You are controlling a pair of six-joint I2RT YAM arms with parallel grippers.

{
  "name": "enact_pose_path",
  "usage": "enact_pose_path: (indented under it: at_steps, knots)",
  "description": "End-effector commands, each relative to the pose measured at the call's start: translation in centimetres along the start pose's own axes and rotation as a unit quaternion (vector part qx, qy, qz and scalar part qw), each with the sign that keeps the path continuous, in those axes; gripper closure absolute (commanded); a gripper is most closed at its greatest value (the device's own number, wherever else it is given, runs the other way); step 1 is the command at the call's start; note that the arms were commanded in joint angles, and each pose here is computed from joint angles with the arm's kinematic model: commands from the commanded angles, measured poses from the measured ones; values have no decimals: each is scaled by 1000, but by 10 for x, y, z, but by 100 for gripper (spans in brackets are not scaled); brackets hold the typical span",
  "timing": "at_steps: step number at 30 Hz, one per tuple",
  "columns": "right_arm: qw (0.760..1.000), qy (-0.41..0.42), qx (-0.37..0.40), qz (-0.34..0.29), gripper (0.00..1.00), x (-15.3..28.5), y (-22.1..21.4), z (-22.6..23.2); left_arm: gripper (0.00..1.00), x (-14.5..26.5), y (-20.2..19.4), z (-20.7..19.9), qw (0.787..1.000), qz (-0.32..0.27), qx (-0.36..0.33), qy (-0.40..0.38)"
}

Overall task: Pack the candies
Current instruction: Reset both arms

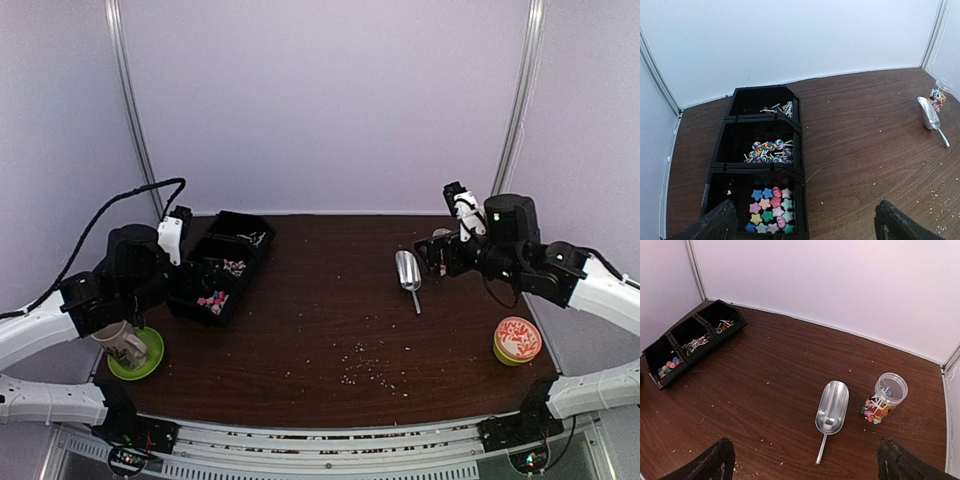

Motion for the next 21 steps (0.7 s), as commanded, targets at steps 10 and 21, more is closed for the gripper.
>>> enact_pose_path:
  at_steps: [10,21]
  knots:
    - [995,102,1,-14,0,57,-31,-2,2,27,-22,18,1000,-6,18,-1]
    - [993,96,8,-64,0,74,-38,-10,2,46,-25,30,999,-24,23,14]
Point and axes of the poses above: each gripper's point midway between its finger pads, its own x axis back along the fingers, its own z axis along the line the jaws close on, y = z × x, the point moved 10 cm from there along x, back along the fingers, and after that the axes turned 3 degrees about x, right-handed, at the moved point
